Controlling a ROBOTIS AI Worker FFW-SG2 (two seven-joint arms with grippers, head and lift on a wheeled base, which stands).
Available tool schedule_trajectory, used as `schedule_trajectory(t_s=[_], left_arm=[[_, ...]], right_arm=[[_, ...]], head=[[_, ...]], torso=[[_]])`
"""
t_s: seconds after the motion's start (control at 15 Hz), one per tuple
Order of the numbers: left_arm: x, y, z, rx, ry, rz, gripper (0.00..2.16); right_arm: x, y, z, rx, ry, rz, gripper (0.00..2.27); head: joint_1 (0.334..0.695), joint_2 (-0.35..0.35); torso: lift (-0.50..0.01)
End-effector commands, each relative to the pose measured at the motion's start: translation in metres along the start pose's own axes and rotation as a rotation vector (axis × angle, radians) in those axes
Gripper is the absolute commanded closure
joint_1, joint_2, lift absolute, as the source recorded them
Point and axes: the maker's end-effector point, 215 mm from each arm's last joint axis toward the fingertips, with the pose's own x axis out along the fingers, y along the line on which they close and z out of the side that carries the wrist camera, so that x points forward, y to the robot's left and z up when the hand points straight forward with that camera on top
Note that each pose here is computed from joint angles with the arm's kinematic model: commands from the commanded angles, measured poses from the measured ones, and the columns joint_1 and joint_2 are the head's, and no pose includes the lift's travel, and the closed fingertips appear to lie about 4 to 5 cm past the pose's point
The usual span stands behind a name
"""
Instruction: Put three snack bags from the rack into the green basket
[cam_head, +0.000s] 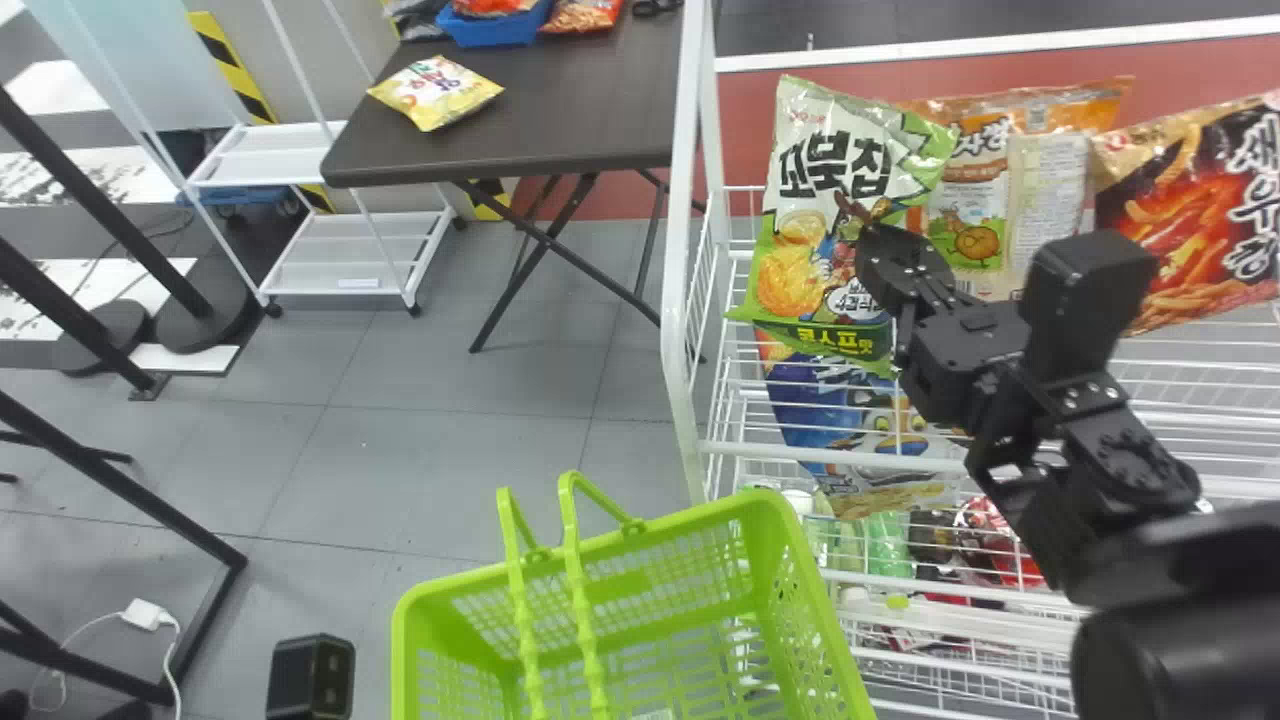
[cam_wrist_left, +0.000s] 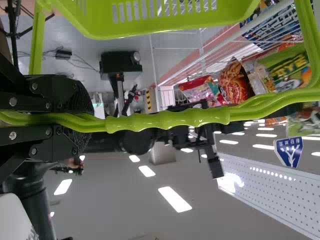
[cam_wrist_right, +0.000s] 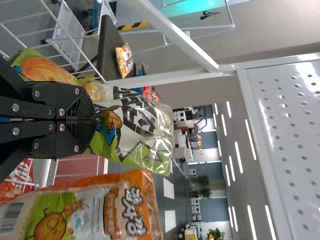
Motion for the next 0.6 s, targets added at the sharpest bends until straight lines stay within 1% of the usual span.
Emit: schedule_trajectory(t_s=[0.0, 0.2, 0.33, 0.47, 0.53], left_arm=[[0.004, -0.005, 0.009, 0.004, -0.002, -0.020, 2.15], [0.005, -0.004, 0.016, 0.009, -0.005, -0.022, 2.15], [0.006, -0.005, 0.018, 0.009, -0.007, -0.029, 2.15], [0.007, -0.005, 0.018, 0.005, -0.007, -0.031, 2.15], [0.007, -0.004, 0.018, 0.002, -0.009, -0.032, 2.15]], right_arm=[[-0.044, -0.011, 0.018, 0.041, -0.020, -0.018, 2.25], [-0.098, -0.017, 0.006, 0.102, 0.084, -0.025, 2.25], [-0.126, -0.001, -0.002, 0.145, 0.151, 0.013, 2.25], [-0.149, 0.025, -0.014, 0.197, 0.239, 0.083, 2.26], [-0.161, 0.040, -0.015, 0.219, 0.275, 0.121, 2.26]], head=[[0.695, 0.181], [0.695, 0.125], [0.695, 0.106], [0.695, 0.107], [0.695, 0.129]], torso=[[0.000], [0.000], [0.000], [0.000], [0.000]])
